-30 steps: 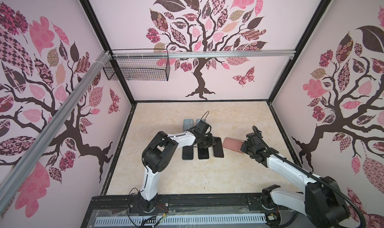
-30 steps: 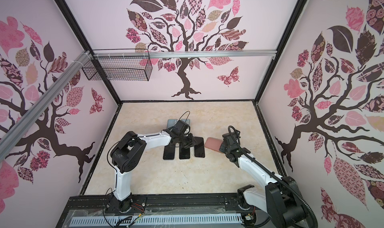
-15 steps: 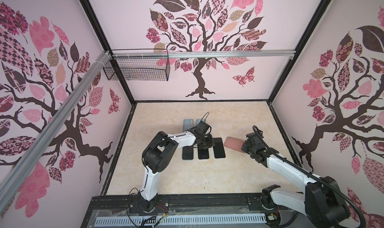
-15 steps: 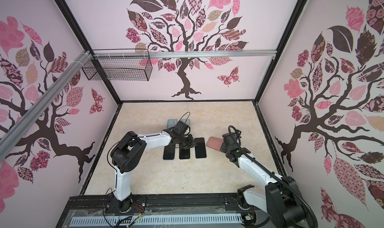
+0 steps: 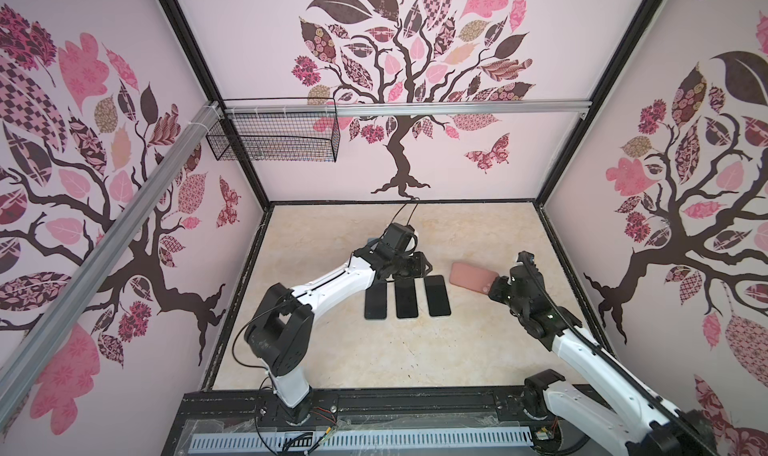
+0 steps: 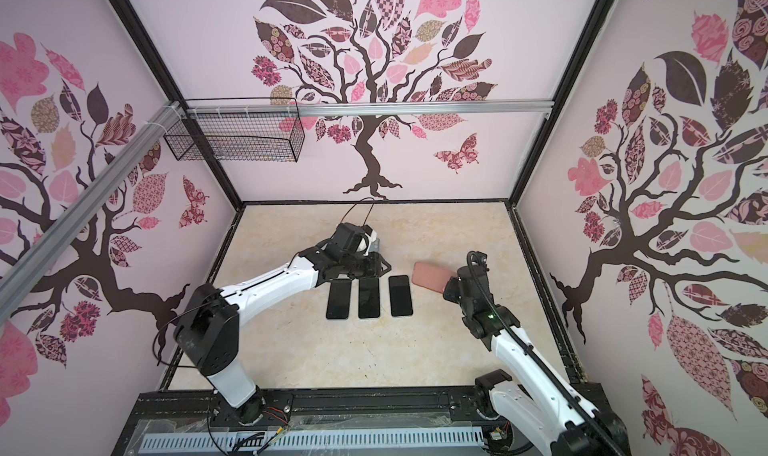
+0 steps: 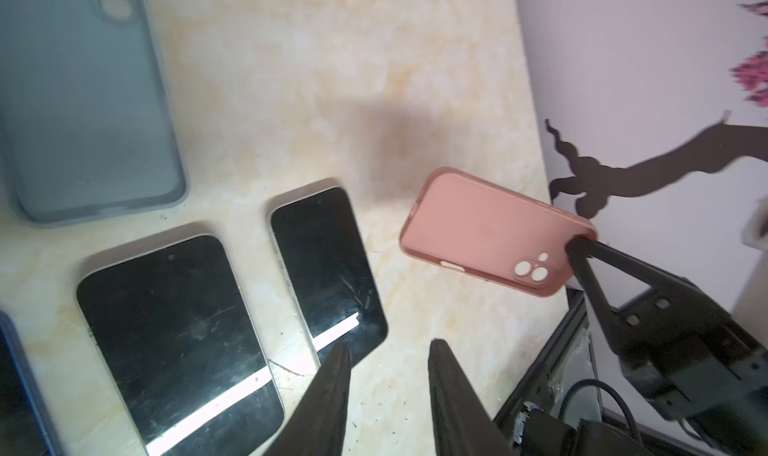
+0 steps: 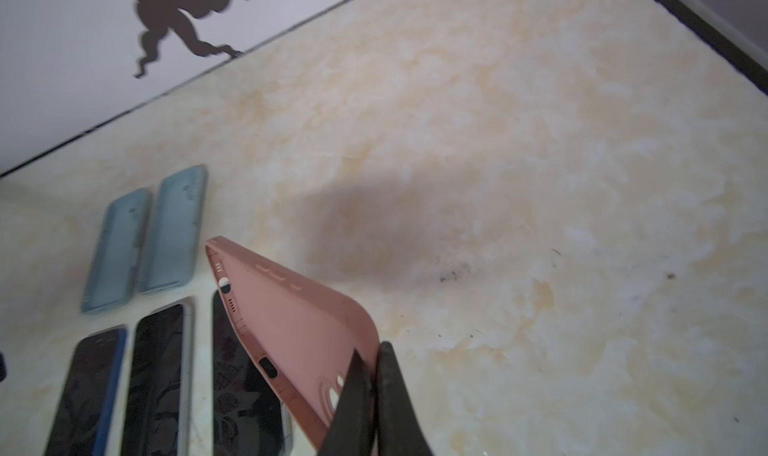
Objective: Take the phone out of the phone case
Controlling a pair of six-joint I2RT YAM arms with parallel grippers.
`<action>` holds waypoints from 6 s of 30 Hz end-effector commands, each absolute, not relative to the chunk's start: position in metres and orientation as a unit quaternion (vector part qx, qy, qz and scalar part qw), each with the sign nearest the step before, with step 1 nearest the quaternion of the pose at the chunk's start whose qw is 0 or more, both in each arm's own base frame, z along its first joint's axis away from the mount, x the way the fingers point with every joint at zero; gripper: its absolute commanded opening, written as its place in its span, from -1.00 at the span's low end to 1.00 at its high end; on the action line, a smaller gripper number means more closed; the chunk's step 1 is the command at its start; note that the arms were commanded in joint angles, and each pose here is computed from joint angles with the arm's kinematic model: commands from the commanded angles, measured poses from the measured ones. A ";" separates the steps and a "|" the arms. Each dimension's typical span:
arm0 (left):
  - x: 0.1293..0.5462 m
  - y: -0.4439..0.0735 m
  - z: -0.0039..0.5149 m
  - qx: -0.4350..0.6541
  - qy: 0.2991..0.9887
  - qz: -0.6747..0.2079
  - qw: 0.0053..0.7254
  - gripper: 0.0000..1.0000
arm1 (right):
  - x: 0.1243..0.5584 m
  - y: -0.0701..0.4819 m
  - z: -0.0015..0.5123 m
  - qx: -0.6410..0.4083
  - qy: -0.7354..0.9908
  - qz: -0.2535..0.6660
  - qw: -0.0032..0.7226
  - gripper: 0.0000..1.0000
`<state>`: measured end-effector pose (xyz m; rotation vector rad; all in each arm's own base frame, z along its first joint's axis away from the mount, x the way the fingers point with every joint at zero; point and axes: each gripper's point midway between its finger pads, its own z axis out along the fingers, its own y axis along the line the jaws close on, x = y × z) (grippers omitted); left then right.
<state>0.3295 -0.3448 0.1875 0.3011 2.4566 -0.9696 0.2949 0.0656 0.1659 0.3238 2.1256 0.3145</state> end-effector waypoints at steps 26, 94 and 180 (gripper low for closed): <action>0.234 -0.325 0.216 0.493 0.779 -0.166 0.350 0.06 | 0.226 0.214 0.191 -0.205 0.870 0.368 0.257 -1.00; 0.368 -0.335 0.178 0.116 0.917 -0.101 0.368 -1.00 | 0.284 0.065 0.152 0.213 0.868 0.085 0.441 0.99; 0.510 -0.346 0.069 -0.023 0.943 -0.051 0.327 -0.72 | 0.345 0.131 0.153 0.106 0.839 0.281 0.454 0.99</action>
